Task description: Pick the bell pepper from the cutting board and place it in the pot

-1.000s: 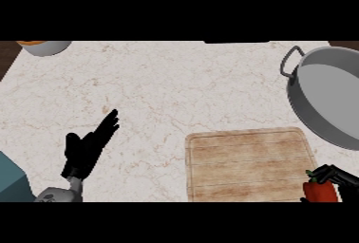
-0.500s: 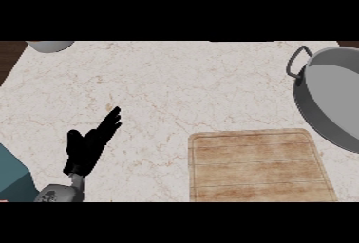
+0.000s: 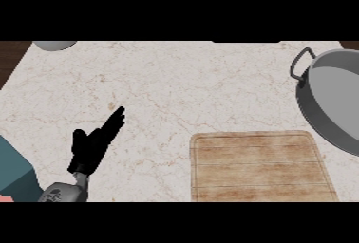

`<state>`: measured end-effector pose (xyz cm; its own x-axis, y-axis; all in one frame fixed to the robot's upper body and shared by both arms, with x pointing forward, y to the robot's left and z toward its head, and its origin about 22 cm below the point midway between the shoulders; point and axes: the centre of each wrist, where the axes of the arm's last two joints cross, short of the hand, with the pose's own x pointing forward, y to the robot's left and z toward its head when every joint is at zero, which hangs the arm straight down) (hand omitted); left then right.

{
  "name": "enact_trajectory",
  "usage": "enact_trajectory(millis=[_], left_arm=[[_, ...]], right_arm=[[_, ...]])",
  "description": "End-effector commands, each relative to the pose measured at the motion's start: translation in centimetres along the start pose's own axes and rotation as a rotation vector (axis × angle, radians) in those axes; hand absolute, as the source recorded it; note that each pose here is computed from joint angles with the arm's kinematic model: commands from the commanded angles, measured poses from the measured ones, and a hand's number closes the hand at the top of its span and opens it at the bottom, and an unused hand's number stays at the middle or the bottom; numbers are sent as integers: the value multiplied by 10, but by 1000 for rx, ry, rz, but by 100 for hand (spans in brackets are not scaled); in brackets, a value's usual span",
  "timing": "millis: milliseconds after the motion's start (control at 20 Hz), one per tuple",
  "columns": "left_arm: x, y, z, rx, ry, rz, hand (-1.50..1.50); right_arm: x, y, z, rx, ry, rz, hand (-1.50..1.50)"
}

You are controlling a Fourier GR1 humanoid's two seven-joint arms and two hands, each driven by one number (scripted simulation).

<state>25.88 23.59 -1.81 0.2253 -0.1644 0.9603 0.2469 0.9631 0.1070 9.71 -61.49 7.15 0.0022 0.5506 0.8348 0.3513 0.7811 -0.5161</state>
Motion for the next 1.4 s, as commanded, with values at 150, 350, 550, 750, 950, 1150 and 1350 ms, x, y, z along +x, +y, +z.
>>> enact_trajectory(millis=[150,350,550,750,950,1150,1350], left_arm=[[-1,3,-12,-8,40,-13,0],[-11,-5,-8,-4,27,-3,0],[-2,12,-4,-7,24,7,0],[-16,-1,-1,2,33,1,0],[17,-6,-15,-3,22,-19,0],[-6,-22,-8,-15,36,-1,0],[4,-17,-7,-23,18,-3,0]], right_arm=[[29,-28,-38,20,-134,94,150],[53,-15,-82,23,-123,188,150],[81,-10,-115,53,-124,215,150],[111,8,-143,115,-109,290,150],[130,25,-168,172,-68,368,150],[148,79,-194,209,-104,441,150],[134,96,-195,244,-49,658,150]])
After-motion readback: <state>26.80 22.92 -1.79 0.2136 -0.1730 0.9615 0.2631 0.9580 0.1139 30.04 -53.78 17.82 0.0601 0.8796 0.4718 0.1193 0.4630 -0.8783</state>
